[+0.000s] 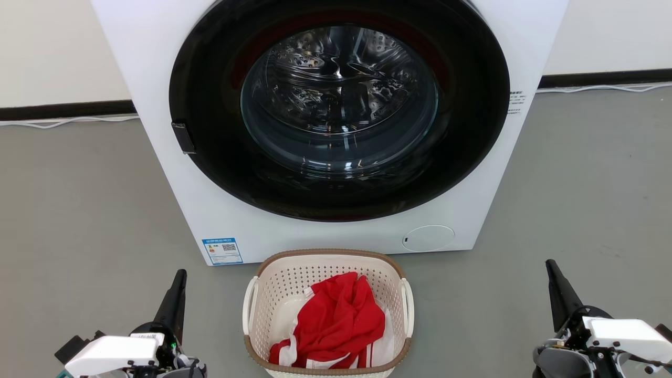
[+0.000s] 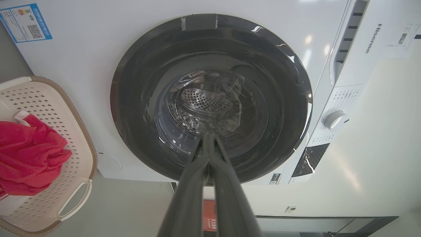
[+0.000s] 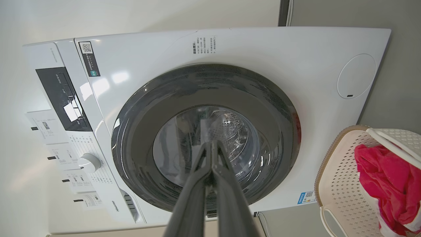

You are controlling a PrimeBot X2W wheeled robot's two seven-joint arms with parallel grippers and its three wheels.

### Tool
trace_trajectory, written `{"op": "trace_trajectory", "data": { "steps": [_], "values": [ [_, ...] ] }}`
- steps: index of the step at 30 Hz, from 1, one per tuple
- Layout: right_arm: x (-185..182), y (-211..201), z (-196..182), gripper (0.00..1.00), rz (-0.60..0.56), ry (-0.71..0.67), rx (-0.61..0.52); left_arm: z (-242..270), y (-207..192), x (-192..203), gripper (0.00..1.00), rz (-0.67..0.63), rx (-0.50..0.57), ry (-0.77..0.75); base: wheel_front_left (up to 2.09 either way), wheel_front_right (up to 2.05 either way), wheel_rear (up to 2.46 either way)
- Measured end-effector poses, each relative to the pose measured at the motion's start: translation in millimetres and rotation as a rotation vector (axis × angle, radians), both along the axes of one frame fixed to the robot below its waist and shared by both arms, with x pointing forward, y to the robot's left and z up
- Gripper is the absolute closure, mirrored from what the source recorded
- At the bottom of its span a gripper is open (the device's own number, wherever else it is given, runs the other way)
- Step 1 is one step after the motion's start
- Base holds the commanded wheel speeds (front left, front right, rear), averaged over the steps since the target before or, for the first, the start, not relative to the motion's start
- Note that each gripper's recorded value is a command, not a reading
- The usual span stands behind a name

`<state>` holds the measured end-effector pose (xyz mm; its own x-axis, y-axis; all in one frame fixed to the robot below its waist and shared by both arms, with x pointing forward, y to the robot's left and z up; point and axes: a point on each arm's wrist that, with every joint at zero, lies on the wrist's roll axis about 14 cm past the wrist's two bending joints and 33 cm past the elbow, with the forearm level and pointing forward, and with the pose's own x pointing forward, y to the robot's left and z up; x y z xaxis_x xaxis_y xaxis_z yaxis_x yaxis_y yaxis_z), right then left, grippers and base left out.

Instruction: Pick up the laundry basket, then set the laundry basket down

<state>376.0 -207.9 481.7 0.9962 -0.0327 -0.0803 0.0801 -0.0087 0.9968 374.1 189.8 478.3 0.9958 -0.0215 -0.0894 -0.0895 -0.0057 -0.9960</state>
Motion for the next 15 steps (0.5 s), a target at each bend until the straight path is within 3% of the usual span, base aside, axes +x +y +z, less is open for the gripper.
{"op": "trace_trajectory", "data": {
  "steps": [15],
  "values": [
    [0.0,-0.2,0.0,1.00,-0.001,0.000,0.001,-0.1,0.0,0.0,1.00,0.003,-0.005,0.000,0.00,0.00,0.00]
  ]
}}
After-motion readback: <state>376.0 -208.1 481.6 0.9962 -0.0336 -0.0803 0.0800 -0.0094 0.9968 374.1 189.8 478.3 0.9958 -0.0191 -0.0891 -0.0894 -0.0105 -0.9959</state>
